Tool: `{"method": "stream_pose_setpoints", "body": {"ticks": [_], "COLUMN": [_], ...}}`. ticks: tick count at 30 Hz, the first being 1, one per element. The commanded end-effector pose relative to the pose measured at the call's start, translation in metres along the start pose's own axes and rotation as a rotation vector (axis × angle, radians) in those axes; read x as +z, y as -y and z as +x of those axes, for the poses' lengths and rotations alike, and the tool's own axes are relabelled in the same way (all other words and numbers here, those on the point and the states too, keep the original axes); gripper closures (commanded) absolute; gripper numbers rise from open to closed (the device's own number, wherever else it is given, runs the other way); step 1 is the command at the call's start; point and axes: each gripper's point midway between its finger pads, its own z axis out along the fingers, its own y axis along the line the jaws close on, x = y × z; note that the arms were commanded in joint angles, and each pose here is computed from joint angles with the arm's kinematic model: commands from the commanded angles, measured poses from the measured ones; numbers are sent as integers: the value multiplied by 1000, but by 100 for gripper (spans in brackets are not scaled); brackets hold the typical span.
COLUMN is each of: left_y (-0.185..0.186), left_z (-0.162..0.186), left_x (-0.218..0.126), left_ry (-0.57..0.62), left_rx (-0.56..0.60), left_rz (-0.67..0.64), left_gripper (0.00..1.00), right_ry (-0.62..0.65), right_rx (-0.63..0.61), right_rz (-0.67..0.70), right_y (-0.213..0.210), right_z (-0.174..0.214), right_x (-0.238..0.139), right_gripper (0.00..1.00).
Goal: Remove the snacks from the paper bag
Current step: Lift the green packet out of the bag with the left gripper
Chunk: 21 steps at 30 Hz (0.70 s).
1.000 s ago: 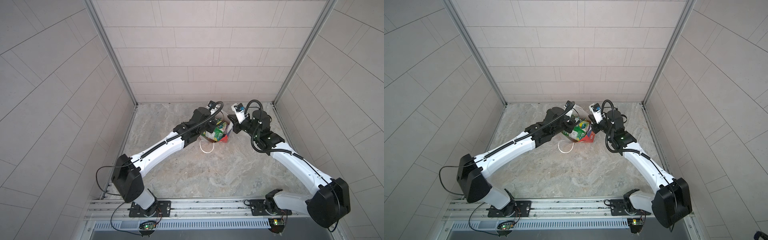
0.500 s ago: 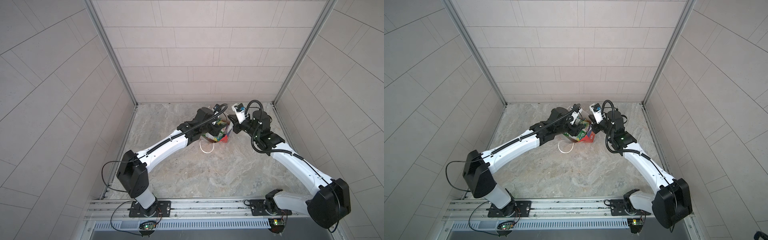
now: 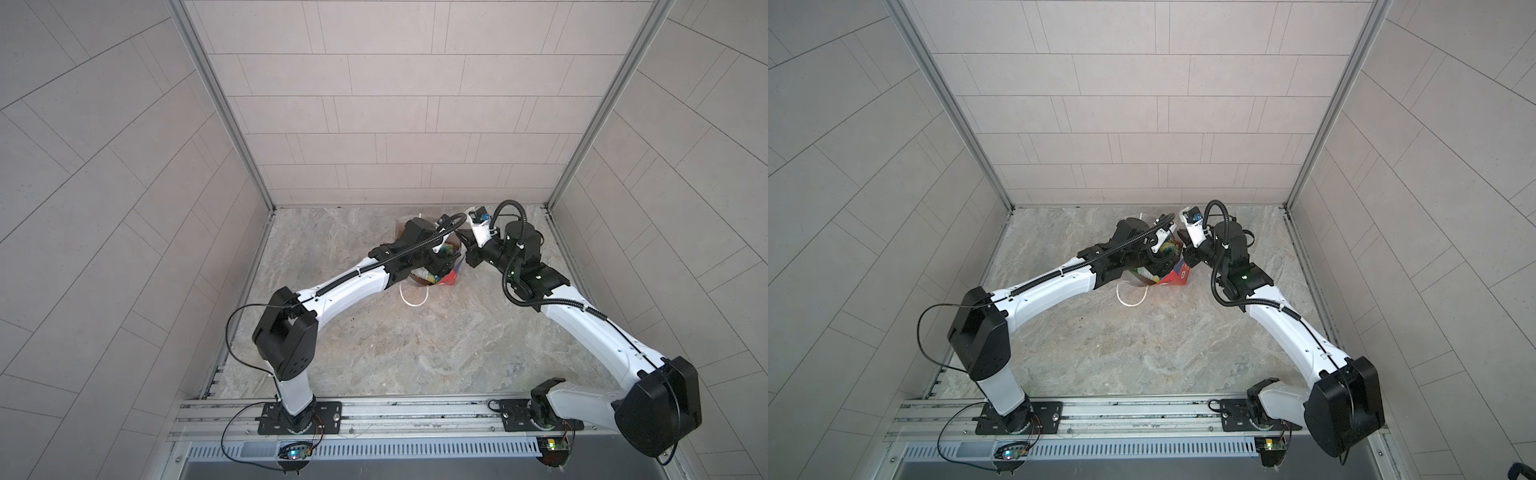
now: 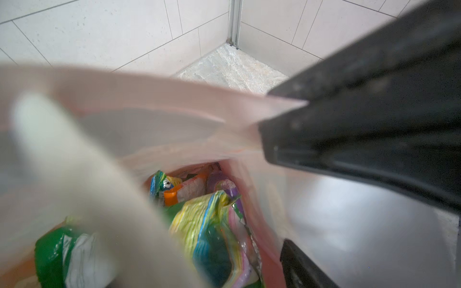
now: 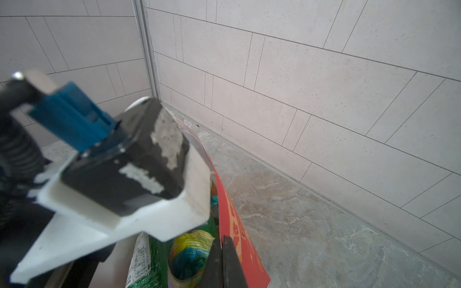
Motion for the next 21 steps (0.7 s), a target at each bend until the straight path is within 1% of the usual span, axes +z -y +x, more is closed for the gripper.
{"method": "stream_pose_setpoints", "body": {"ticks": [1,3,5,11,14,16,18,20,21], "left_y": [3,0,-3,-7,-11,-12,-13,-13,-13], "left_z": [-29,-30,-27,-6,2,3,1,-3,-4], "left_x": [-1,4,10,29,34,34,32,29,27], "left_ry": [102,104,82,25,2,1,4,19,23], "left_rx": [63,68,83,92,99,102,99,93,91], "left_rz": [-8,-27,-38,-53,-66,-72,-79,-85,-83], "left_gripper": [21,21,21,29,43,49,63,66,72], "right_ry": [143,142,143,146,149,147,146,144,143], "right_rx": [-26,-23,-23,-23,-24,-23,-23,-22,-21], "right_rz": [-16,-18,-18,-15,-13,-11,-10,-11,-12], "right_y": [-6,-6,-6,-6,-5,-5,-4,-4,-5], "right_z": [-42,-42,-42,-43,-43,-43,-42,-41,-41], "right_x": [-14,-14,-14,-15,-16,-15,-15,-14,-14], "right_gripper": [100,100,100,100,100,100,100,100,100]}}
